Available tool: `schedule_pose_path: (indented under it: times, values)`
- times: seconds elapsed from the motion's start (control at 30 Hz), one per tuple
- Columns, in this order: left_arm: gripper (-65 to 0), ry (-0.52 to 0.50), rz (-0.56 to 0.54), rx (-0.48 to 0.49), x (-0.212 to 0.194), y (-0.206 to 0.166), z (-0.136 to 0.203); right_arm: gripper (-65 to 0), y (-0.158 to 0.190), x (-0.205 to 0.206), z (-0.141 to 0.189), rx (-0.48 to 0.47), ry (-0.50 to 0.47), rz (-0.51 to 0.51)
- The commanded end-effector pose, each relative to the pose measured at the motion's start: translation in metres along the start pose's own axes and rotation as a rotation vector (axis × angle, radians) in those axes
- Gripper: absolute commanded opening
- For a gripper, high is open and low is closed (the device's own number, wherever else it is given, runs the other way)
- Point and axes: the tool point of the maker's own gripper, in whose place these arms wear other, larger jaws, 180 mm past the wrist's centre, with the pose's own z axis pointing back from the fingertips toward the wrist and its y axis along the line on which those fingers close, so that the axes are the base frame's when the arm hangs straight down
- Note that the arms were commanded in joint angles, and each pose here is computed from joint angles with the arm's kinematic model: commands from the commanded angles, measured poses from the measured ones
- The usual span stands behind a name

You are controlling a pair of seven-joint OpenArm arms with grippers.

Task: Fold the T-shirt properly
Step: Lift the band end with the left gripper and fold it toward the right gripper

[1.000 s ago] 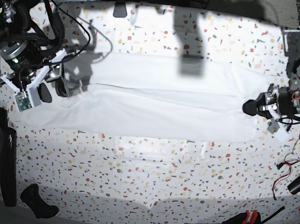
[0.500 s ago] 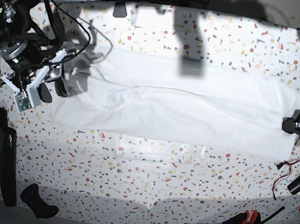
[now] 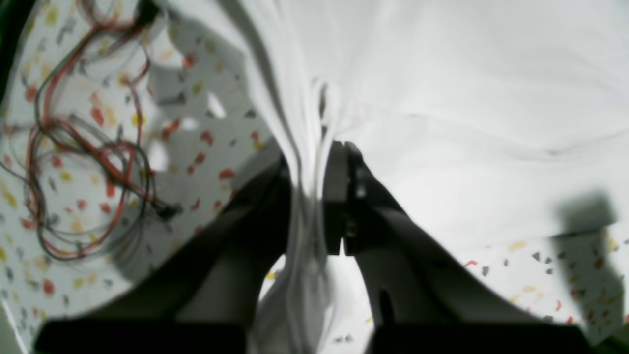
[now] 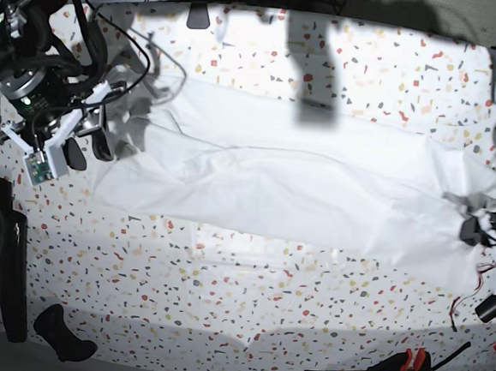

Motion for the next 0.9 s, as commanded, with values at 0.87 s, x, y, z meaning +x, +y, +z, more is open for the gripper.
schedule_pose_path:
  times: [0.87]
  values:
    - [-65.0, -0.209, 0.174, -0.255, 0.006, -0.17, -0.052, -40.9, 0.01, 0.019, 0.004, 0.058, -0.088, 0.0]
